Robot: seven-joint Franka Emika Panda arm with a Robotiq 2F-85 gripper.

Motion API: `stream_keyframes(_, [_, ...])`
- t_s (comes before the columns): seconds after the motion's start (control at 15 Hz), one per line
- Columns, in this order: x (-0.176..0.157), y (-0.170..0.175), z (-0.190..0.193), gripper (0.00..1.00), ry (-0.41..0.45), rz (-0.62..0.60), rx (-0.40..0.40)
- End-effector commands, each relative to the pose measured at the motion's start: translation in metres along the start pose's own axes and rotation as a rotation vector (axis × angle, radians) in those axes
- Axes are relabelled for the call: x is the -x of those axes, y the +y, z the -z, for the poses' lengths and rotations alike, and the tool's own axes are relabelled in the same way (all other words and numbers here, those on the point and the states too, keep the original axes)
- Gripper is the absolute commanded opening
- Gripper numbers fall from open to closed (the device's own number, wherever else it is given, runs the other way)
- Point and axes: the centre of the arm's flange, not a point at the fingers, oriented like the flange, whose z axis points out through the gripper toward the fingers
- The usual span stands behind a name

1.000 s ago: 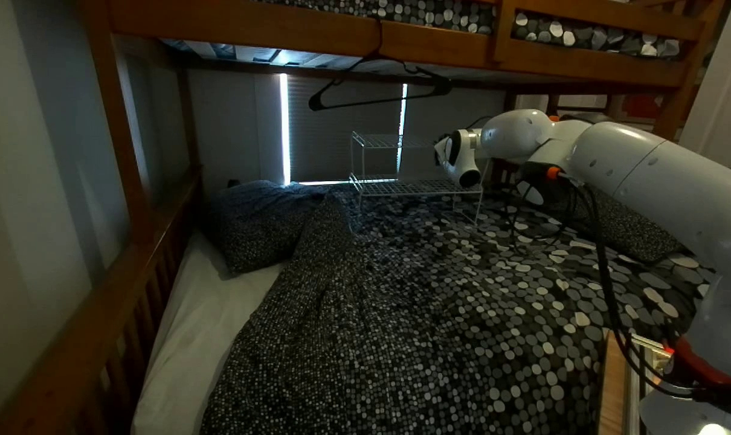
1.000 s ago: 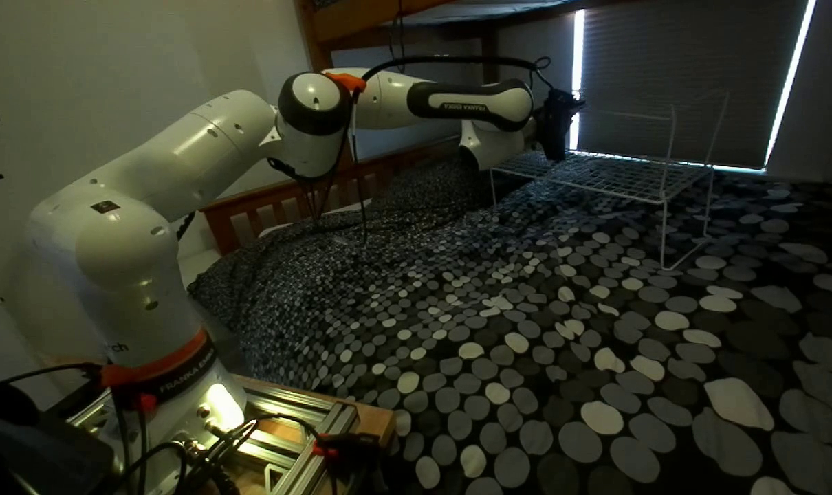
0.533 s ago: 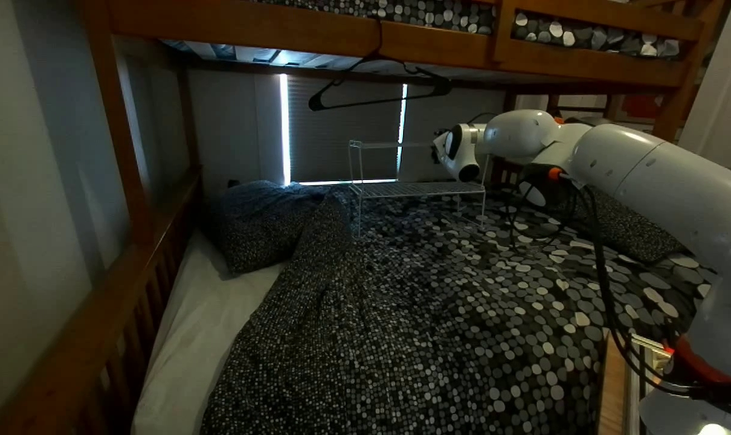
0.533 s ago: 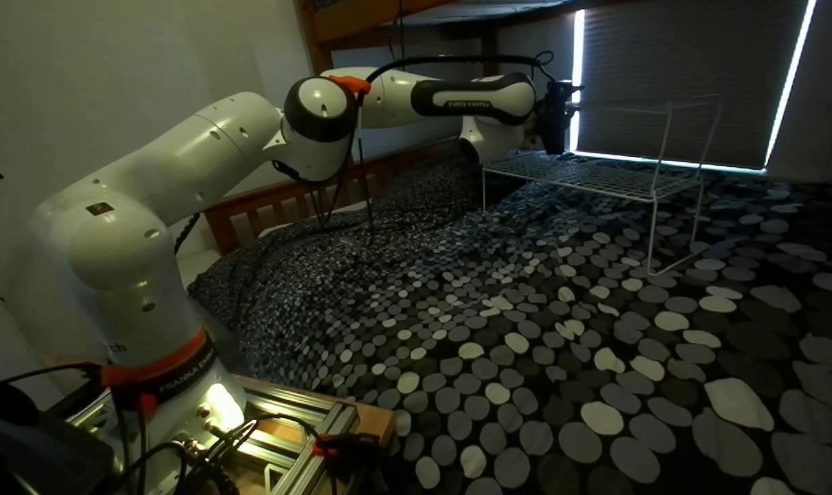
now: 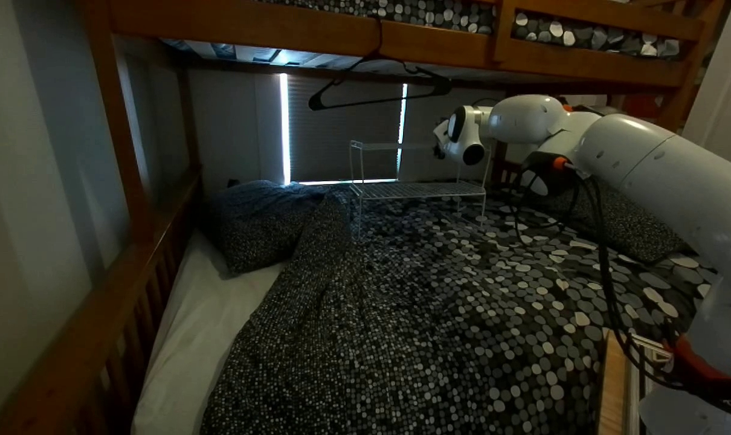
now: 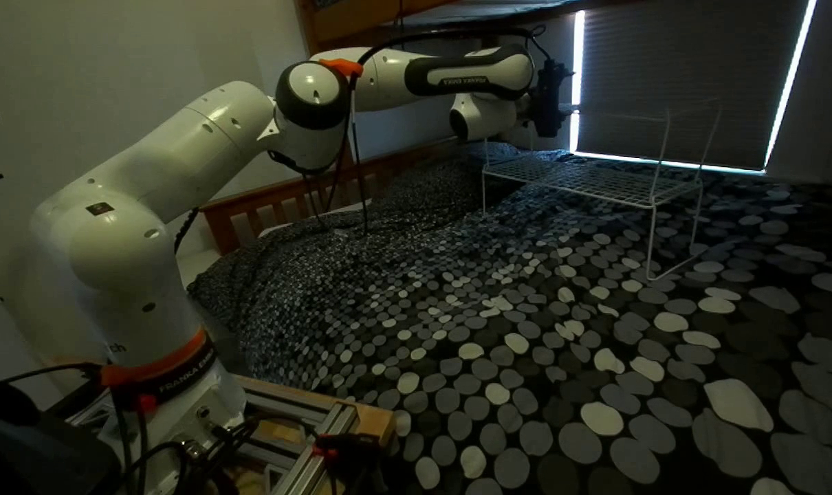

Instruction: Move the wire rack towards the wall

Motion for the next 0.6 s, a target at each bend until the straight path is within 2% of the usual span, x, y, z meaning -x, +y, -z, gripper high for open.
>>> stream_keyframes(0.0, [-0.006, 0.002, -0.013, 1.00, -0.025, 0.040, -0.076])
stream_keyframes(0.33, [-0.002, -0.028, 0.003, 1.00, -0.027, 0.103, -0.184])
stream_keyframes(0.53, [-0.011, -0.028, 0.029, 1.00, -0.026, 0.074, -0.290])
